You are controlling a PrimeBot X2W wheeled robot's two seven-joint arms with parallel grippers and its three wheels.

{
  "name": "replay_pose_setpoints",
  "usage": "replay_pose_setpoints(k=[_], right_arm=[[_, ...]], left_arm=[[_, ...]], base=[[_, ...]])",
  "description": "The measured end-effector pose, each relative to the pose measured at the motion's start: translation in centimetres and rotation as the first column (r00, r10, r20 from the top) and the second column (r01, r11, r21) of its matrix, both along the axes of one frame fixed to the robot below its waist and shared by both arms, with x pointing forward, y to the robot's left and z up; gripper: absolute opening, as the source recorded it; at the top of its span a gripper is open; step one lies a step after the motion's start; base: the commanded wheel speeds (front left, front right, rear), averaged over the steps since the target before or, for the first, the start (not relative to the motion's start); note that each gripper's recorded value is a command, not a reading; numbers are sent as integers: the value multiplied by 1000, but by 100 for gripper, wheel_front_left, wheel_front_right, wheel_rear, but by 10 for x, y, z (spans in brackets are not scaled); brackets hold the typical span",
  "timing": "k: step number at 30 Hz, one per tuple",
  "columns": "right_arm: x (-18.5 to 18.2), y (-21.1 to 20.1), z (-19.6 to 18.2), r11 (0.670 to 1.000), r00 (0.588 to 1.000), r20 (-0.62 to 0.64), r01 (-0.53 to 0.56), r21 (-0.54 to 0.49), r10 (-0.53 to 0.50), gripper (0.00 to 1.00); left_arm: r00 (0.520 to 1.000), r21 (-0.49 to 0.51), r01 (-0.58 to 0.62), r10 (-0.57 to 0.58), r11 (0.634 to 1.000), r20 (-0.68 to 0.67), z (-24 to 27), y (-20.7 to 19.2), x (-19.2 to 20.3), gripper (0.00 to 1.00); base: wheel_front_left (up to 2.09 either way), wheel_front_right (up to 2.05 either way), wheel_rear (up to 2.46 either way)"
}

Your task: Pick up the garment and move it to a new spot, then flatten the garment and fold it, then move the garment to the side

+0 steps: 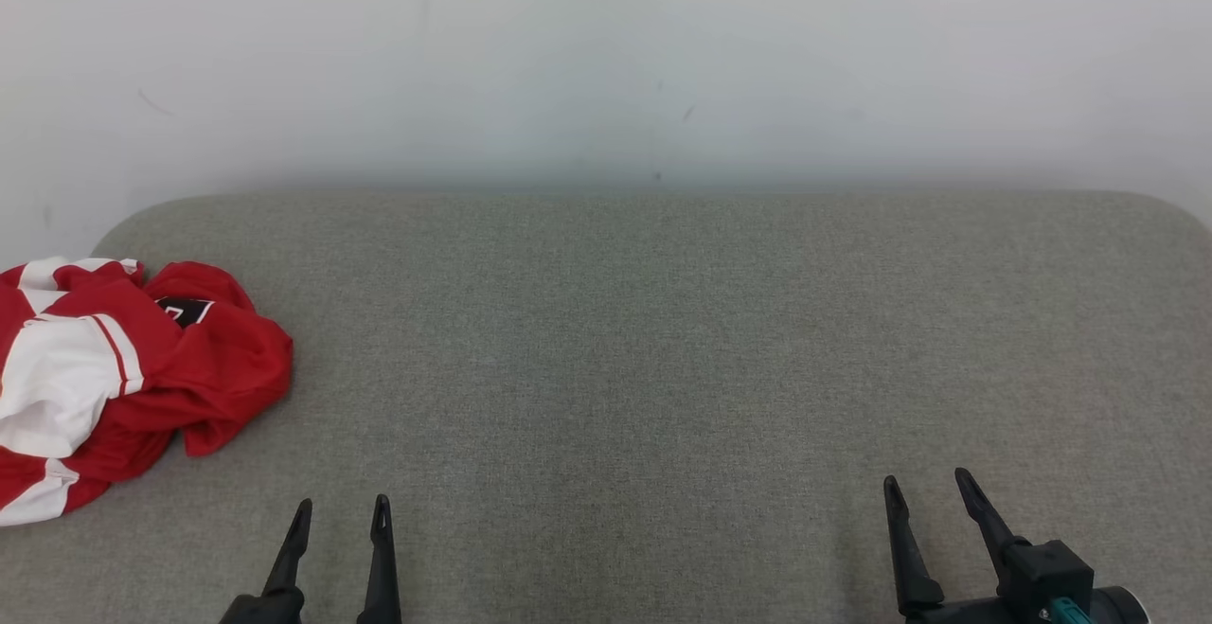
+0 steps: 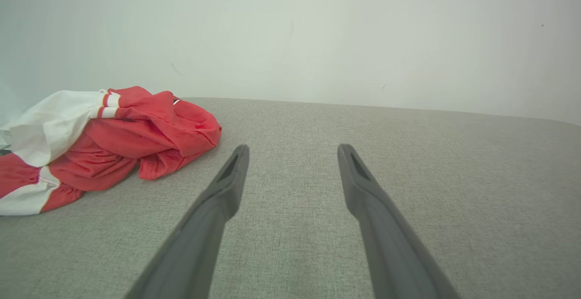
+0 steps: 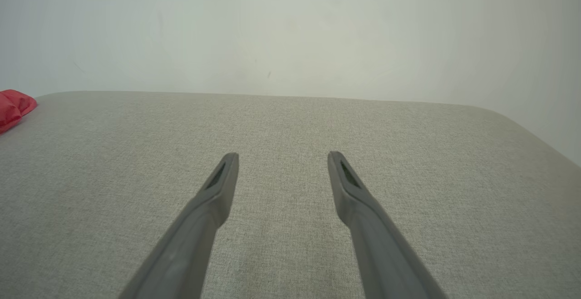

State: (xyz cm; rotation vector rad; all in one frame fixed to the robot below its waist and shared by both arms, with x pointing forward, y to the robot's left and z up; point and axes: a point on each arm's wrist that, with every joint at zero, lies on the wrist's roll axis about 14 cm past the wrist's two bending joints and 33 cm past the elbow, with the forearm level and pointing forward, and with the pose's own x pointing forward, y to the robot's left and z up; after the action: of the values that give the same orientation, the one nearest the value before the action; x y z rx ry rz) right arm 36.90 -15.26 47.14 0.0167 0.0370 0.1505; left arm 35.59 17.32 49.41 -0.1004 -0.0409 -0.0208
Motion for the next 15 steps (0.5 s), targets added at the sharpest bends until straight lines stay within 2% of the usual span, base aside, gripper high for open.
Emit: replay_pose_setpoints(k=[15], right_arm=[[0,1,-2,1000,1000,-4,-3,-5,3,100]], left_arm=[[1000,5,-2,2,1000,0,-1,1,0,100]], base=[[0,0,0]])
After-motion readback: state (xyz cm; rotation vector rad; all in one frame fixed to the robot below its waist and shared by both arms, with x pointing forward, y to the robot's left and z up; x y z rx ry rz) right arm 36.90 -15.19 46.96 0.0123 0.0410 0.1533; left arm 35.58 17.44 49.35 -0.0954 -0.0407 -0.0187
